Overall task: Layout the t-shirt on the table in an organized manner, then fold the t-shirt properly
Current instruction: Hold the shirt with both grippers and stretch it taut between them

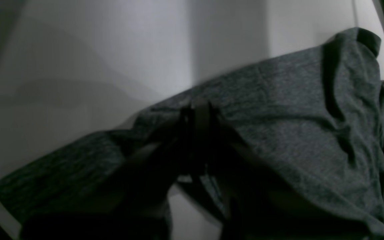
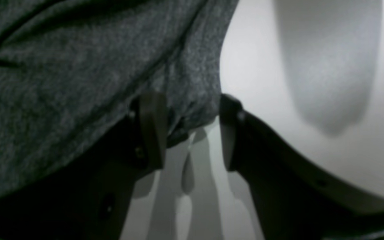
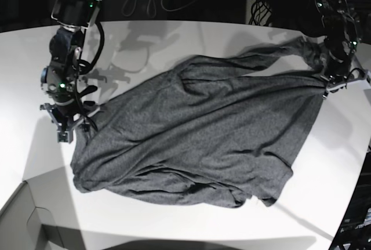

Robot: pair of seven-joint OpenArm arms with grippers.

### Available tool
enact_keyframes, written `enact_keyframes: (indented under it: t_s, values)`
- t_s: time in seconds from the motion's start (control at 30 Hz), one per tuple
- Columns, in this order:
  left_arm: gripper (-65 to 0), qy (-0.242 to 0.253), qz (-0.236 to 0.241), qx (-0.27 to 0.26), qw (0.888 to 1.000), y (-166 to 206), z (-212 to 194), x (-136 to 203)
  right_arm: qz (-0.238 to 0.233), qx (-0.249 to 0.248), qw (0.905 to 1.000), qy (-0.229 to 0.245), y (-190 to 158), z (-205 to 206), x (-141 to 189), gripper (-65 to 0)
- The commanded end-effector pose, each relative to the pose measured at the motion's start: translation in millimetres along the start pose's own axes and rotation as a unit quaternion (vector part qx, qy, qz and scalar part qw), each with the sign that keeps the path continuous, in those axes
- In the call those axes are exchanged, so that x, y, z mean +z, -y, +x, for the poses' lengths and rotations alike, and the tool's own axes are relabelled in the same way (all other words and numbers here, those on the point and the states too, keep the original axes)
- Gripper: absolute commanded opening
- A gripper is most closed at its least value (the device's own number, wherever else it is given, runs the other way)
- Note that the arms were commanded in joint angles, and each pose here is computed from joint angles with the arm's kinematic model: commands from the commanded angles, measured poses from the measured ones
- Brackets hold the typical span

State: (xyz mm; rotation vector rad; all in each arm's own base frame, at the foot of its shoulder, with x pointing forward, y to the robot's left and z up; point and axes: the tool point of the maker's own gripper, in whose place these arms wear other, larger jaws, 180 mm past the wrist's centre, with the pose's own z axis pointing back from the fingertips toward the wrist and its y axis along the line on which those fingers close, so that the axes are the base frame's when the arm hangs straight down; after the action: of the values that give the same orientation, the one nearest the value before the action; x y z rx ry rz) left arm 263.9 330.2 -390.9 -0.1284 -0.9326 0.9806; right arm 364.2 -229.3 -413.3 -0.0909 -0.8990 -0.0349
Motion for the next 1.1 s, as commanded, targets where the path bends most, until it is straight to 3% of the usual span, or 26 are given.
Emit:
enact_keyframes:
  t_s: [0.0,0.17,0.27,0.37,0.6,0.83,1.07]
  values:
    - [-64.9,0.013,-0.016,-0.008,1.000,11,9,1,0.000,-0.002,0.9999,0.013,2,10,-2,-38.6]
    - [-64.9,0.010,-0.019,-0.011,1.000,14,6,1,0.001,-0.002,1.0000,0.002,1,0,-2,-40.8]
    - [-64.9,0.010,-0.019,-0.010,1.000,14,7,1,-0.001,-0.002,1.0000,-0.001,3,-4,-1,-51.2]
    - [-64.9,0.010,-0.019,-0.010,1.000,14,7,1,-0.026,-0.006,0.9995,0.016,26,3,10,-65.0]
    - [-64.9,0.019,-0.031,-0.013,0.999,23,12,4,-0.066,0.012,0.9957,0.064,52,25,48,-65.0]
    - [-64.9,0.024,-0.065,-0.026,0.997,49,14,13,-0.088,0.034,0.9924,0.078,63,22,82,-65.0]
    - [-64.9,0.007,-0.085,-0.040,0.996,66,-2,14,-0.114,-0.022,0.9870,0.111,87,24,131,-65.0]
